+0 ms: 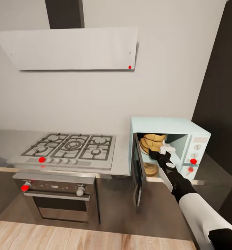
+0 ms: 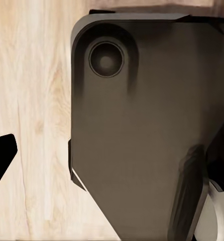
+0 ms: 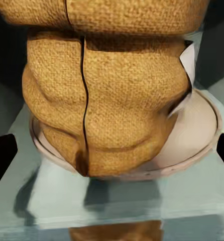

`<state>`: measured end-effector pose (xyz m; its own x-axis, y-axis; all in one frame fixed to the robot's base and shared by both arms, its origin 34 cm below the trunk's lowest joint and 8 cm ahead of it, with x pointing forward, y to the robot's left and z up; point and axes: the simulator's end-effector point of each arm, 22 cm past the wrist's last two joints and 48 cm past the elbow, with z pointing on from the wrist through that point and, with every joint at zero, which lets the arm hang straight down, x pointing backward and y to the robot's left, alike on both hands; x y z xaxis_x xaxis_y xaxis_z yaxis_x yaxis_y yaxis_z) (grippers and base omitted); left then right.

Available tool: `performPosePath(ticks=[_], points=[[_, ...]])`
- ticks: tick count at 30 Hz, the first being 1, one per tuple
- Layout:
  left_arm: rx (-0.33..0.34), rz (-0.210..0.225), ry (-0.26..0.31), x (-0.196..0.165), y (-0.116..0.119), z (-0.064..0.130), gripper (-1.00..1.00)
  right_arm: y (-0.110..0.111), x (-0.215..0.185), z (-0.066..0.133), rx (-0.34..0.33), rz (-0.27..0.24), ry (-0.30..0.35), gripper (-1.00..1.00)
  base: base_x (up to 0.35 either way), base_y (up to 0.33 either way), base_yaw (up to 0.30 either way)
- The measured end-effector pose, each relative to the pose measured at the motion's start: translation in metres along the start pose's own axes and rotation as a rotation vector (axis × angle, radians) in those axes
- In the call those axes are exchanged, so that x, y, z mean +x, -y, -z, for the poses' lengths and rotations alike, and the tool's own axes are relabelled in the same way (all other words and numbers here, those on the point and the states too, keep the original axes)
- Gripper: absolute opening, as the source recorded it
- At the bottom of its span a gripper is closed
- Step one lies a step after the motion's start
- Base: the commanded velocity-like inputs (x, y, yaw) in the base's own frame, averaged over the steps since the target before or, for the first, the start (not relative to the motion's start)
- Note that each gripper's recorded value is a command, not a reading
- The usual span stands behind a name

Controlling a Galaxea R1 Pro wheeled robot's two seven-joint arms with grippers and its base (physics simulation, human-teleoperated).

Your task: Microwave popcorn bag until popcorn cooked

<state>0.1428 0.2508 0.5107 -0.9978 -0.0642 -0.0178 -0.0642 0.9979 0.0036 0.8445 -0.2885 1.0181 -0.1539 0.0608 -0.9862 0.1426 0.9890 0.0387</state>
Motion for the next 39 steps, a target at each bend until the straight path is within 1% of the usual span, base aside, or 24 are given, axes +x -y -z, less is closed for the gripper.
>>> performPosePath(ticks=[15, 19, 21, 22, 23, 25, 26, 28, 29, 30, 33, 34, 36, 37, 38, 39], points=[[-0.001, -0.001, -0.002, 0.000, 0.000, 0.000, 1.00, 0.000, 0.002, 0.000, 0.001, 0.003, -0.009, 1.00, -0.346, 0.000, 0.000], [-0.001, -0.001, -0.004, 0.001, 0.000, 0.000, 1.00, 0.002, 0.014, 0.000, 0.005, 0.007, -0.036, 1.00, -0.346, 0.000, 0.000], [-0.001, -0.001, -0.002, 0.001, 0.000, 0.000, 1.00, 0.007, 0.017, -0.001, 0.011, 0.013, -0.046, 1.00, -0.346, 0.000, 0.000], [-0.001, -0.001, -0.002, 0.000, 0.000, 0.000, 1.00, 0.015, 0.020, -0.001, 0.020, 0.022, -0.060, 1.00, -0.346, 0.000, 0.000], [-0.001, -0.001, -0.002, 0.000, -0.001, 0.000, 1.00, 0.029, 0.025, -0.002, 0.036, 0.041, -0.087, 1.00, -0.346, 0.000, 0.000], [-0.002, -0.001, -0.002, 0.000, -0.001, 0.000, 1.00, 0.045, 0.038, -0.001, 0.056, 0.064, -0.151, 1.00, -0.346, 0.000, 0.000], [-0.003, 0.000, -0.002, 0.000, -0.001, 0.000, 1.00, 0.051, 0.048, 0.000, 0.063, 0.072, -0.188, 1.00, -0.346, 0.000, 0.000], [-0.002, 0.000, -0.002, 0.000, -0.001, 0.000, 1.00, 0.057, 0.065, 0.004, 0.072, 0.081, -0.232, 1.00, -0.346, 0.000, 0.000], [-0.002, 0.000, -0.002, 0.000, -0.001, 0.000, 1.00, 0.075, 0.108, 0.016, 0.095, 0.100, -0.313, 1.00, -0.346, 0.000, 0.000], [-0.002, 0.000, -0.002, 0.000, 0.000, 0.000, 1.00, 0.087, 0.138, 0.026, 0.109, 0.111, -0.362, 1.00, -0.346, 0.000, 0.000], [-0.002, 0.000, -0.002, 0.000, -0.001, 0.000, 1.00, 0.114, 0.208, 0.055, 0.144, 0.134, -0.496, 1.00, -0.346, 0.000, 0.000], [-0.002, 0.000, -0.001, 0.000, -0.001, 0.000, 1.00, 0.125, 0.240, 0.070, 0.162, 0.144, -0.567, 1.00, -0.346, 0.000, 0.000], [-0.003, 0.000, -0.001, 0.000, -0.001, 0.000, 1.00, 0.147, 0.304, 0.109, 0.198, 0.164, -0.718, 1.00, -0.346, 0.000, 0.000], [-0.003, 0.000, 0.000, 0.000, -0.001, 0.000, 1.00, 0.154, 0.328, 0.127, 0.211, 0.170, -0.775, 1.00, -0.346, 0.000, 0.000], [-0.002, 0.000, 0.000, 0.000, -0.001, 0.000, 1.00, 0.158, 0.345, 0.140, 0.219, 0.174, -0.811, 1.00, -0.346, 0.000, 0.000], [-0.002, 0.000, 0.000, 0.000, -0.001, 0.000, 1.00, 0.164, 0.368, 0.161, 0.232, 0.179, -0.858, 1.00, -0.346, 0.000, 0.000]])
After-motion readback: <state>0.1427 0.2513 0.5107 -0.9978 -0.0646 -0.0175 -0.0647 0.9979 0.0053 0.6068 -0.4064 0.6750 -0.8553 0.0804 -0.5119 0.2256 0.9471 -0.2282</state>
